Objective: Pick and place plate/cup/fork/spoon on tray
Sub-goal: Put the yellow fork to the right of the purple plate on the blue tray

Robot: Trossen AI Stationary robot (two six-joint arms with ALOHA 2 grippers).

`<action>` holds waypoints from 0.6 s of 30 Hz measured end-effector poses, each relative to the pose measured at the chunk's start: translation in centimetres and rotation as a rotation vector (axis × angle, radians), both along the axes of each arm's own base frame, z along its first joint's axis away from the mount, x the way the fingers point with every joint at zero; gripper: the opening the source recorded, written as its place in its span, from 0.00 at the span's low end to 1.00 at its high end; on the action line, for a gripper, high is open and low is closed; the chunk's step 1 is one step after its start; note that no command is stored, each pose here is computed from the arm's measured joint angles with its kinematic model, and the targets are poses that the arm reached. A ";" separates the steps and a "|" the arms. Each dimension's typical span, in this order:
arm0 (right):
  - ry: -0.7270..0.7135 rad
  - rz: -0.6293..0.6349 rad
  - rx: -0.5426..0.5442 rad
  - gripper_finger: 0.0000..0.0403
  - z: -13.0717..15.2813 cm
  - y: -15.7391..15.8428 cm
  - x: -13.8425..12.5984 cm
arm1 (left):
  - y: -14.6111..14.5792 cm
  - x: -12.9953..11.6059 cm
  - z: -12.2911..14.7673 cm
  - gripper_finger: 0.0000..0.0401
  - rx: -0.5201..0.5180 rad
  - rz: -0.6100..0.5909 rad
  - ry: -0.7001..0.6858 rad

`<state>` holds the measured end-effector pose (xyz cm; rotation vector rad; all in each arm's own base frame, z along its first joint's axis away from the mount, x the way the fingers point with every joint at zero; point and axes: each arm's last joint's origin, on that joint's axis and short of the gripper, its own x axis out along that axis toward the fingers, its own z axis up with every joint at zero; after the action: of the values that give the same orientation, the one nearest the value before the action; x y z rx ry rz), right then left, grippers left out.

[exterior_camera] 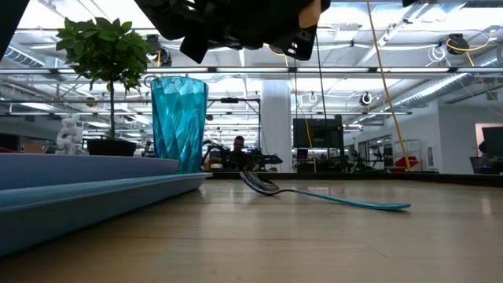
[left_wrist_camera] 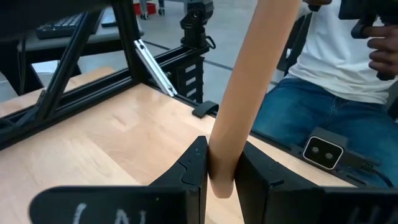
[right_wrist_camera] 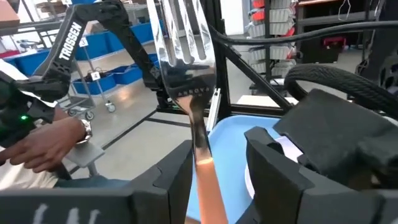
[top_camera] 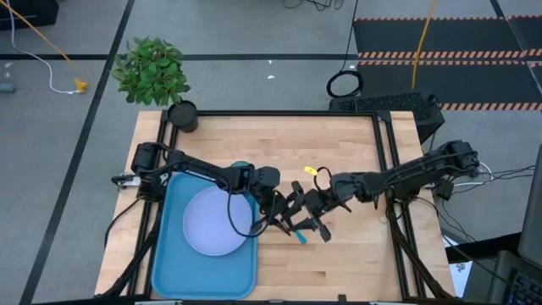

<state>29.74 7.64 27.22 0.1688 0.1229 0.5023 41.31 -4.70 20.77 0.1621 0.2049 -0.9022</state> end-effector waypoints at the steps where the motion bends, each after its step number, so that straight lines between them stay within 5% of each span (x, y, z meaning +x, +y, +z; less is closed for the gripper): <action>1: -0.002 0.002 -0.002 0.36 0.0 0.0 0.0 | 0.1 0.0 0.0 0.14 0.000 0.000 -0.001; 18: -0.040 0.063 0.001 0.14 0.4 0.5 -0.2 | 0.8 0.2 0.4 0.13 -0.050 0.006 -0.002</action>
<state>29.58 8.12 27.60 0.1563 0.0888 0.5686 41.48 -3.91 21.20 0.1160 0.1811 -0.9000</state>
